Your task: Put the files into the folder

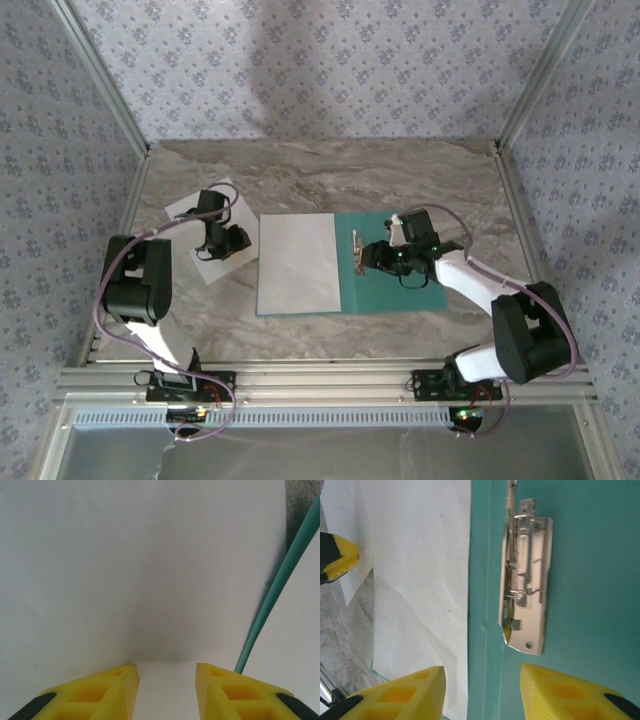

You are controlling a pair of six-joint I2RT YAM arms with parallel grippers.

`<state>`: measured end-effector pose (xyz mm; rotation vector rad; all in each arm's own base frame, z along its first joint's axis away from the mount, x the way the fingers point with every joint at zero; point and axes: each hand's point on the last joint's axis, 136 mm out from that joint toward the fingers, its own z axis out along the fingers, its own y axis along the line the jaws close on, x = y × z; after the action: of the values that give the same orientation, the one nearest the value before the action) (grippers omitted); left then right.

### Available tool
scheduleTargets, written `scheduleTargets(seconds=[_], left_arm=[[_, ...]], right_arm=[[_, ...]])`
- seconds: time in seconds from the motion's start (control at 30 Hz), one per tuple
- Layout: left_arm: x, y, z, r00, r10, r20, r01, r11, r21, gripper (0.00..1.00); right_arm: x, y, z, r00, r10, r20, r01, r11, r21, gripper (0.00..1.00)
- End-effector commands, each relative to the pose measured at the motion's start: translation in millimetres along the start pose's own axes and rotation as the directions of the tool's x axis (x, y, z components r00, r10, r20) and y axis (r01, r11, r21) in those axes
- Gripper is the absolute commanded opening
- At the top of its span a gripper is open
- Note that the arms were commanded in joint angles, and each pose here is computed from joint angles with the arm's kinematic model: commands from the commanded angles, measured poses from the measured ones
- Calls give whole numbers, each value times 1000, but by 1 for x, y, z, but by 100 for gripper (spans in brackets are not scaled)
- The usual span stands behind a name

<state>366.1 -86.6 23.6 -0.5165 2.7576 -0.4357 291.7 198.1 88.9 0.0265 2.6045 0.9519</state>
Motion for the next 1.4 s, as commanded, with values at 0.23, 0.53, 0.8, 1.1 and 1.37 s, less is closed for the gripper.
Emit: scheduleTargets(seconds=[0.23, 0.53, 0.8, 1.1, 1.37], left_arm=[[47, 82, -22, 996, 14, -92, -44, 942, -333, 39], [43, 63, -47, 997, 71, -43, -79, 968, -240, 39], [-3, 59, -86, 984, 9, 179, 19, 988, -153, 65], [-41, 107, -111, 931, -113, 347, 183, 967, -176, 93], [-56, 128, -97, 928, -162, 335, 229, 958, -171, 100]], right_arm=[[-11, 54, 41, 997, -57, -57, 54, 997, -52, 43], [-14, 122, 85, 985, -151, -84, 139, 982, -128, 43], [-30, 193, 117, 964, -265, -14, 255, 940, -227, 52], [-41, 231, 167, 941, -338, -13, 326, 916, -235, 50], [-39, 238, 220, 940, -340, -32, 326, 922, -208, 50]])
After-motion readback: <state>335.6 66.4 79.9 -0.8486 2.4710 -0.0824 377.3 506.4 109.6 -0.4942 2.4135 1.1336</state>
